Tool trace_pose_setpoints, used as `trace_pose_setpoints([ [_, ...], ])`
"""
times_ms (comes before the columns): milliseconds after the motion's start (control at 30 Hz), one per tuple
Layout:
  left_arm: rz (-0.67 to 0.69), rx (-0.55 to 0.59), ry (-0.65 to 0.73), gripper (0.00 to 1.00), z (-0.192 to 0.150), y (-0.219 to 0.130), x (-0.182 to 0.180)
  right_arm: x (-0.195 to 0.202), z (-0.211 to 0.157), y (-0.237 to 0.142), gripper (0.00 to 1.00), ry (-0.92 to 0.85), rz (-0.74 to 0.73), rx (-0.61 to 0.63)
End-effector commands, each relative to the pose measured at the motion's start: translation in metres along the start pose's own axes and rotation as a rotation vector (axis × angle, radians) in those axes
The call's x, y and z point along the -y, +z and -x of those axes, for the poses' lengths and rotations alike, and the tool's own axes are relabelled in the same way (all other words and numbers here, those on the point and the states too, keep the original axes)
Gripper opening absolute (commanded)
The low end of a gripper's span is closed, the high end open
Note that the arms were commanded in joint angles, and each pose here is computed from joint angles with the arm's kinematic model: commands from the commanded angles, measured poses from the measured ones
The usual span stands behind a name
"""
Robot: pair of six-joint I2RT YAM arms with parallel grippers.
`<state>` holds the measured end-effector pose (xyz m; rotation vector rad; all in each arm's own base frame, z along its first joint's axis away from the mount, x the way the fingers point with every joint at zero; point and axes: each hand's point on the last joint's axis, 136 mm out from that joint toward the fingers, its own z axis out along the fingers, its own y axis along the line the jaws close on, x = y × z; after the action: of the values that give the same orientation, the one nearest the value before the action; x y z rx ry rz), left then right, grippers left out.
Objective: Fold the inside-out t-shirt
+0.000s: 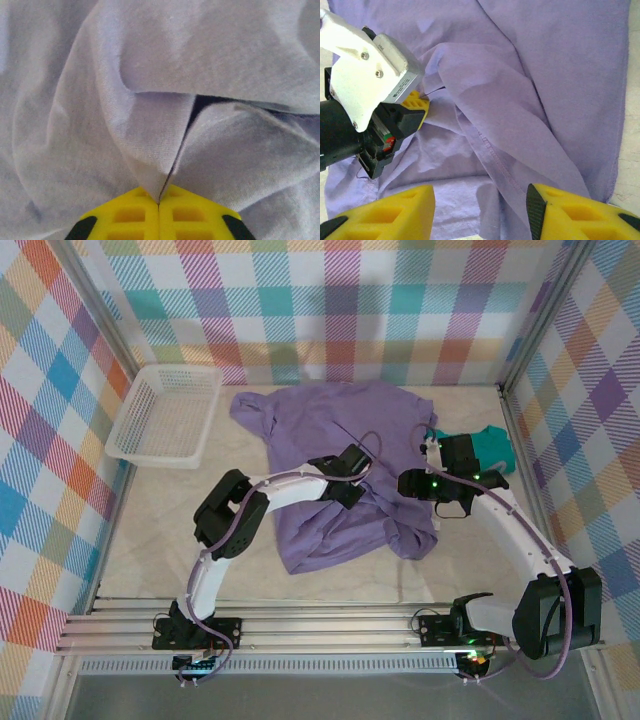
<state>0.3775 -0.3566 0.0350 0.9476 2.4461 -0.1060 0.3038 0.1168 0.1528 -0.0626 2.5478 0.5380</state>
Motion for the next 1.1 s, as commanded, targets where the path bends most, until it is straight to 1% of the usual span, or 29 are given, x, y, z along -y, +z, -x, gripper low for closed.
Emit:
trace_pose_setpoints([
  [0, -0.047, 0.088, -0.056, 0.0, 0.029, -0.045, -0.005, -0.014, -0.007, -0.001, 0.53, -0.015, 0.086, -0.019],
  [100, -0.119, 0.138, -0.137, 0.0, 0.036, -0.081, -0.008, -0.048, -0.019, -0.008, 0.53, -0.093, 0.248, -0.008],
  [200, -0.214, 0.169, -0.215, 0.0, 0.034, -0.115, -0.012, -0.083, -0.048, 0.0, 0.54, -0.213, 0.355, 0.008],
  [300, -0.266, 0.203, -0.26, 0.0, 0.033, -0.144, -0.016, -0.111, -0.069, 0.024, 0.54, -0.335, 0.386, 0.022],
  [400, -0.28, 0.229, -0.293, 0.0, 0.035, -0.171, -0.026, -0.136, -0.073, 0.052, 0.52, -0.452, 0.383, 0.095],
  [467, -0.28, 0.249, -0.302, 0.0, 0.037, -0.188, -0.03, -0.147, -0.071, 0.07, 0.5, -0.493, 0.386, 0.153],
  [567, -0.277, 0.272, -0.299, 0.0, 0.037, -0.207, -0.035, -0.139, -0.059, 0.103, 0.47, -0.505, 0.305, 0.227],
  [633, -0.291, 0.286, -0.298, 0.0, 0.039, -0.219, -0.034, -0.135, -0.048, 0.117, 0.44, -0.532, 0.24, 0.259],
  [767, -0.333, 0.297, -0.284, 0.0, 0.04, -0.238, -0.028, -0.12, -0.026, 0.133, 0.44, -0.585, 0.093, 0.328],
  [867, -0.333, 0.316, -0.28, 0.0, 0.043, -0.25, -0.03, -0.101, -0.018, 0.143, 0.44, -0.65, -0.052, 0.323],
  [967, -0.404, 0.349, -0.292, 0.0, 0.053, -0.265, -0.021, -0.1, -0.014, 0.151, 0.44, -0.721, -0.098, 0.328],
  [1067, -0.462, 0.382, -0.304, 0.0, 0.065, -0.277, -0.015, -0.106, -0.015, 0.159, 0.44, -0.777, -0.111, 0.324],
])
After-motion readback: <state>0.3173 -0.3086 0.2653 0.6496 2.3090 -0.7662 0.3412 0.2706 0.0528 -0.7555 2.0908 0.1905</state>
